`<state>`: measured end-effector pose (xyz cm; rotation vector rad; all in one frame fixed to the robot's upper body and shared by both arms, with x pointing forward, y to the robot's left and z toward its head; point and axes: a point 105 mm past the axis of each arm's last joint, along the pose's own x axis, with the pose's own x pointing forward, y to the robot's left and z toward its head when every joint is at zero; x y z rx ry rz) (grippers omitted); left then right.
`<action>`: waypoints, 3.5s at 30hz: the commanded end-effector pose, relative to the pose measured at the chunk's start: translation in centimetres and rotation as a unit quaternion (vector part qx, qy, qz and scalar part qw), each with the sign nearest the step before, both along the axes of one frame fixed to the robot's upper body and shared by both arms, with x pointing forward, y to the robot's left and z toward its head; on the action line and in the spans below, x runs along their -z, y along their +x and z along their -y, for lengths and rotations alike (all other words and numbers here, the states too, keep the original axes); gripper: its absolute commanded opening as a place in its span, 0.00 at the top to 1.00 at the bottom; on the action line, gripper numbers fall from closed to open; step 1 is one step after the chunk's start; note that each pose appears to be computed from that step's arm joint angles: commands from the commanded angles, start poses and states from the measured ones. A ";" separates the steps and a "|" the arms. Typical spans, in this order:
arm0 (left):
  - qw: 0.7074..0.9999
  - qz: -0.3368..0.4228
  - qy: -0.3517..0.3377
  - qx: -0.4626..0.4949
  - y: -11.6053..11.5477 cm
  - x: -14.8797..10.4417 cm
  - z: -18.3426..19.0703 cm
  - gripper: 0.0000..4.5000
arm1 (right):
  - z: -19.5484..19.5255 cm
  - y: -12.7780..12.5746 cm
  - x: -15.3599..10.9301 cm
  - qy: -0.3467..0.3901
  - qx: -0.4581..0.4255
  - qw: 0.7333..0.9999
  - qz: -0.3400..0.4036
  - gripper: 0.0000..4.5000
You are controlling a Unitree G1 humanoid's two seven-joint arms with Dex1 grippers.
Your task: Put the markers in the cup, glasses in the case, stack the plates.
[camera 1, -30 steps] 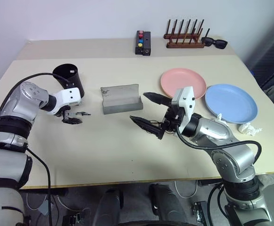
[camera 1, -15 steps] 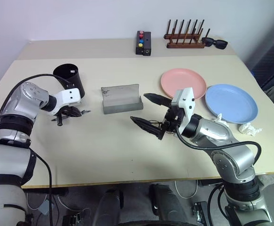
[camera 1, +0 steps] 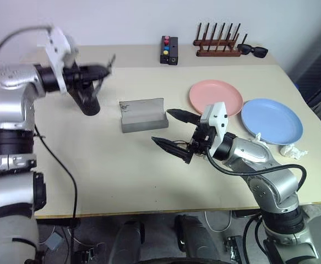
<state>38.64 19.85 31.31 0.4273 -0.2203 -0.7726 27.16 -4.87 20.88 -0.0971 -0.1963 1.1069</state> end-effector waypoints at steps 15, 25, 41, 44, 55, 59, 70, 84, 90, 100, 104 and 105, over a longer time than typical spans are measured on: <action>0.957 0.080 -0.147 -0.239 4.2 -0.9 -7.1 0.98 | 0.0 -0.3 -0.9 0.004 -0.006 1.000 0.019 0.00; 0.956 0.049 -0.164 -0.239 4.2 1.2 -7.2 0.98 | 0.0 -0.2 -1.0 0.004 -0.007 1.000 0.021 0.00; 0.956 0.042 -0.171 -0.235 3.9 1.6 -6.6 0.31 | -0.2 -0.1 -1.2 0.007 -0.011 1.000 0.024 0.00; 0.956 0.047 -0.176 -0.230 3.6 1.1 -6.5 0.31 | -0.1 0.0 -1.3 0.010 -0.010 1.000 0.026 0.00; 0.985 0.030 -0.126 -0.118 -0.4 1.6 -3.8 0.31 | 1.2 0.5 -2.1 0.015 0.017 0.999 0.038 0.00; 0.995 -0.032 -0.060 -0.071 -2.8 5.3 -1.7 0.31 | 3.1 1.3 -1.9 -0.002 0.044 0.998 0.039 0.00; 0.984 -0.158 0.072 0.040 -4.2 13.1 3.6 0.00 | 5.1 1.6 -0.3 -0.061 0.079 0.994 0.032 0.00; 0.949 -0.227 0.200 0.086 0.3 18.0 8.2 0.00 | 4.8 0.5 0.8 -0.061 0.102 0.993 0.024 0.00; 0.945 -0.229 0.216 0.092 0.4 18.3 8.0 0.42 | 4.5 0.5 0.9 -0.054 0.105 0.993 0.022 0.00; 0.947 -0.211 0.214 0.111 -1.2 16.7 6.3 0.74 | 3.9 0.6 0.8 -0.049 0.092 0.994 0.024 0.00; 0.941 -0.220 0.218 0.140 -3.7 16.4 4.8 0.74 | 4.0 0.6 0.7 -0.049 0.092 0.994 0.025 0.00; 0.937 -0.224 0.221 0.148 -4.6 16.5 4.4 0.74 | 4.0 0.6 0.7 -0.049 0.091 0.994 0.025 0.00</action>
